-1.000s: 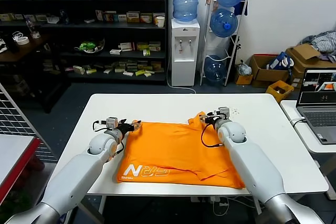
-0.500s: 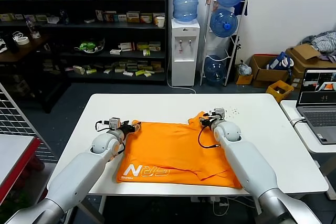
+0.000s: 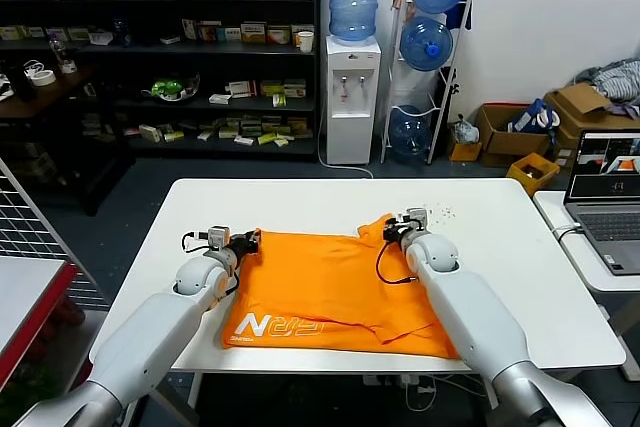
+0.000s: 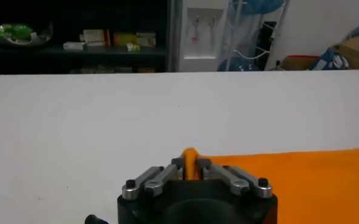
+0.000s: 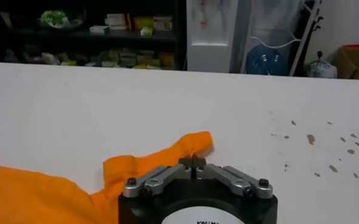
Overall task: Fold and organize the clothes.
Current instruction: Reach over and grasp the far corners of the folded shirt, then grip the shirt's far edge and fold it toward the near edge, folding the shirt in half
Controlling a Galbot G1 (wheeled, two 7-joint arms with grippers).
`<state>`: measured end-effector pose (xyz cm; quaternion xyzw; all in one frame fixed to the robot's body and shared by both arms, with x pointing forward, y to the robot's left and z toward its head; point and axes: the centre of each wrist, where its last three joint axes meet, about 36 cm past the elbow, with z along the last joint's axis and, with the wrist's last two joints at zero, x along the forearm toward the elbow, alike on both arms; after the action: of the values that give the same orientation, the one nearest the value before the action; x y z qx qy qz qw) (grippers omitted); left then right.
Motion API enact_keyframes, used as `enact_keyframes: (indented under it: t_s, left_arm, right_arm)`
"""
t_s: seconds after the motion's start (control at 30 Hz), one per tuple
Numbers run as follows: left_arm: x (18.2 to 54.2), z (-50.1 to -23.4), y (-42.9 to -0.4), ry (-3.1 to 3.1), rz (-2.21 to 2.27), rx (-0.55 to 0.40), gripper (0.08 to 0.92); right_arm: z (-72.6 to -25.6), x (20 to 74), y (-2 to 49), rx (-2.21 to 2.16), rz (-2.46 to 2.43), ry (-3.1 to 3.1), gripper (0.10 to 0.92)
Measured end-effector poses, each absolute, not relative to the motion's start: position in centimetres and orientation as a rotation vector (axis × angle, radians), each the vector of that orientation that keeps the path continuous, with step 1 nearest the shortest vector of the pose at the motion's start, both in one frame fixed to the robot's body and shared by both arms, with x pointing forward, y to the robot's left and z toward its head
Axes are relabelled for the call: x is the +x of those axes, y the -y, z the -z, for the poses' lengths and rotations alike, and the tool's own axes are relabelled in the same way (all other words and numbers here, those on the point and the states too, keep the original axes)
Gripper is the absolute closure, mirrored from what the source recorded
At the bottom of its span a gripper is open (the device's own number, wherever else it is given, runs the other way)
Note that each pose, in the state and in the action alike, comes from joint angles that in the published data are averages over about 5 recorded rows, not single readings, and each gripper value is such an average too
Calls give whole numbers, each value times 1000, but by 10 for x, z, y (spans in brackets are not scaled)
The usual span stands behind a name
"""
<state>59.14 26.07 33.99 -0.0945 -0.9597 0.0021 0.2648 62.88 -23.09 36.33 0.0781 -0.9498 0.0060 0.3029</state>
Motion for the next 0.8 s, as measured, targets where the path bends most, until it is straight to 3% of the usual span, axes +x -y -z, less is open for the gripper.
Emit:
enact_keyframes:
  t_s: [0.17,0.8]
  left_arm:
    - [585,-342,-265,2617,-10,-249,908]
    - [504,-369,-258,2709,-14,-288,908]
  right_arm:
    - [-370,619,235,209,-4,2552,897]
    - [-400,511,274,202,23,2561,897]
